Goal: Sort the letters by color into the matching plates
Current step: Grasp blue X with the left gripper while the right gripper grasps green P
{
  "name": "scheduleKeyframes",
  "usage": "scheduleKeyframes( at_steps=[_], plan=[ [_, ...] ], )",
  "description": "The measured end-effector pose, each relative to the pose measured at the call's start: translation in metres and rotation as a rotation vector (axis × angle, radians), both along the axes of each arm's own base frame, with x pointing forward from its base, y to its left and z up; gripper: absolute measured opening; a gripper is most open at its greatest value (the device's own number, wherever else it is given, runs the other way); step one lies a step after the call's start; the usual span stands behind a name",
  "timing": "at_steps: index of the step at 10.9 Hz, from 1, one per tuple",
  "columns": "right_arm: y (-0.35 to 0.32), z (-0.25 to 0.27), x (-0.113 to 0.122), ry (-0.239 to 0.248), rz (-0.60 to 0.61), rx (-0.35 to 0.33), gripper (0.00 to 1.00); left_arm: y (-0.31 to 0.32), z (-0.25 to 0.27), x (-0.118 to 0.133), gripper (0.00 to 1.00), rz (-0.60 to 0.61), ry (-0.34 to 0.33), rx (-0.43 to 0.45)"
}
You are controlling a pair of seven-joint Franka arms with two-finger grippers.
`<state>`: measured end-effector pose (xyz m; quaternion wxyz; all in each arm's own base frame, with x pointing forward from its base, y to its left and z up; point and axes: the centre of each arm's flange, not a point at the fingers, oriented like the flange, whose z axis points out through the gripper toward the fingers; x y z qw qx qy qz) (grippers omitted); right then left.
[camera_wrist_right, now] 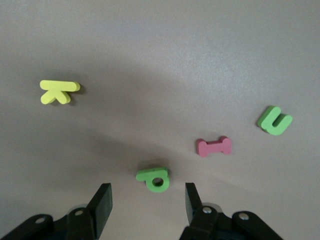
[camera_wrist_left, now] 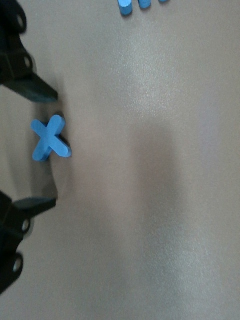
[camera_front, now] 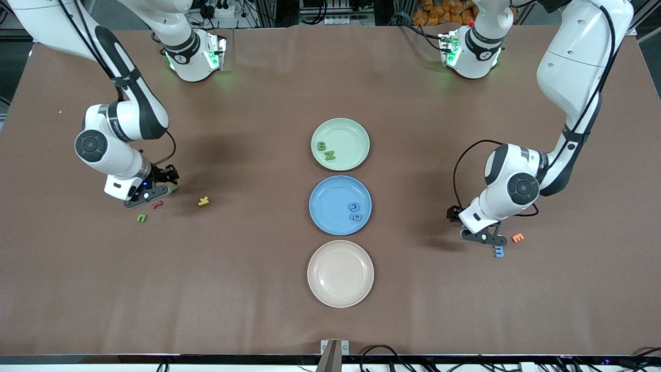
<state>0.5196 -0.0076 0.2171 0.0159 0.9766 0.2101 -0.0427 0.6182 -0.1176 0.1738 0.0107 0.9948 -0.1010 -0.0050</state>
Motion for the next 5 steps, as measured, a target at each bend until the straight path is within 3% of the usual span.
scheduleKeyframes(
  at_steps=[3, 4, 5],
  plan=[
    [-0.008, -0.011, 0.001, -0.015, 0.024, 0.015, 0.67, 0.001, 0.004, 0.002, 0.43, 0.019, -0.008, -0.001],
    [-0.009, -0.015, 0.001, -0.015, 0.024, 0.018, 0.67, 0.002, 0.005, 0.003, 0.34, 0.022, -0.009, -0.001],
    [-0.009, -0.018, 0.001, -0.012, 0.025, 0.02, 0.67, 0.002, 0.005, 0.003, 0.34, 0.026, -0.009, -0.001]
  ],
)
